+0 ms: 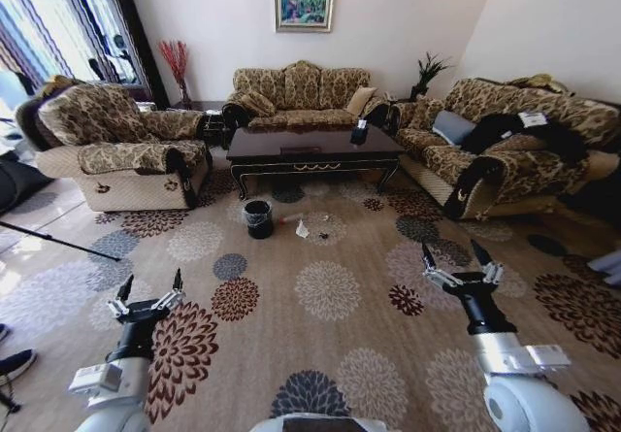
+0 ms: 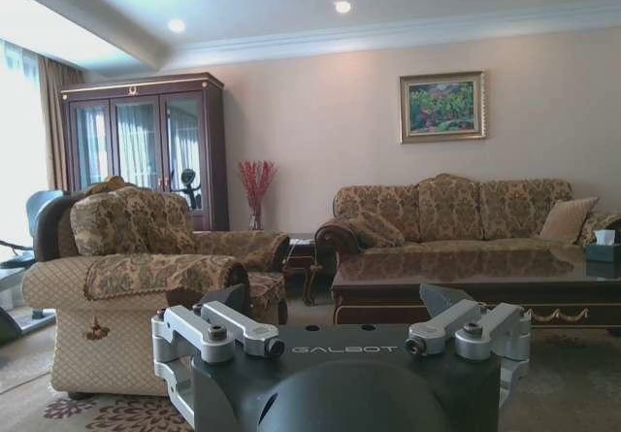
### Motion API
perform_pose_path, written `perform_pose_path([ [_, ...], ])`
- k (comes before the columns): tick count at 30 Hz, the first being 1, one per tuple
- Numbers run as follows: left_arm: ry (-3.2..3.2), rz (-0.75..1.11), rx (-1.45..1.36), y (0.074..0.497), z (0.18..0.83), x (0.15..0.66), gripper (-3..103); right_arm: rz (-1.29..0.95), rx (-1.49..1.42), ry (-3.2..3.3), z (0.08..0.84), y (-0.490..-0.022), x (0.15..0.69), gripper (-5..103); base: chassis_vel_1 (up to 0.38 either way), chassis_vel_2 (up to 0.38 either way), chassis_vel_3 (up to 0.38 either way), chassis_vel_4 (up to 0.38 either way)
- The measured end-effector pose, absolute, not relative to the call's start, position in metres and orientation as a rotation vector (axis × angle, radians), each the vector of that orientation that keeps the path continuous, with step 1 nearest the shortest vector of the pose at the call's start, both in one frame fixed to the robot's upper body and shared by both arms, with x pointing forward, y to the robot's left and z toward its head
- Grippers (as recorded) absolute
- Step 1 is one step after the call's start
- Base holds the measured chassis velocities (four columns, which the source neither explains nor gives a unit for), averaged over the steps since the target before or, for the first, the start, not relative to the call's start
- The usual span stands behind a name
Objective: Move to the front of the table and pick up the trash from the floor, then place it into the trash bin.
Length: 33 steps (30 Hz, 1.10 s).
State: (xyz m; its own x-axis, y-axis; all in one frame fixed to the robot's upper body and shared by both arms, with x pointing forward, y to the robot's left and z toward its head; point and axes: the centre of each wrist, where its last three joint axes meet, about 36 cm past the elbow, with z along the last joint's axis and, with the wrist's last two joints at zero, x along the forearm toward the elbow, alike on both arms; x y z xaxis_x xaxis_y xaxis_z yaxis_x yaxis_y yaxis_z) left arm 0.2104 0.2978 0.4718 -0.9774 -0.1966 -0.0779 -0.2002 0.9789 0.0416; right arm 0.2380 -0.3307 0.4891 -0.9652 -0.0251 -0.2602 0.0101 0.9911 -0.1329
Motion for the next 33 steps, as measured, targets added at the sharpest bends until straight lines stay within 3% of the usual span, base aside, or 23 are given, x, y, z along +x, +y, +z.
perform_pose_path([
  [33,3.046,0.083,-0.309,0.2980,0.4686,0.2088,100,-0.146,0.059,2.863,0.4873,-0.3279,0.2345,100,0.000,0.000,0.000,0.000],
])
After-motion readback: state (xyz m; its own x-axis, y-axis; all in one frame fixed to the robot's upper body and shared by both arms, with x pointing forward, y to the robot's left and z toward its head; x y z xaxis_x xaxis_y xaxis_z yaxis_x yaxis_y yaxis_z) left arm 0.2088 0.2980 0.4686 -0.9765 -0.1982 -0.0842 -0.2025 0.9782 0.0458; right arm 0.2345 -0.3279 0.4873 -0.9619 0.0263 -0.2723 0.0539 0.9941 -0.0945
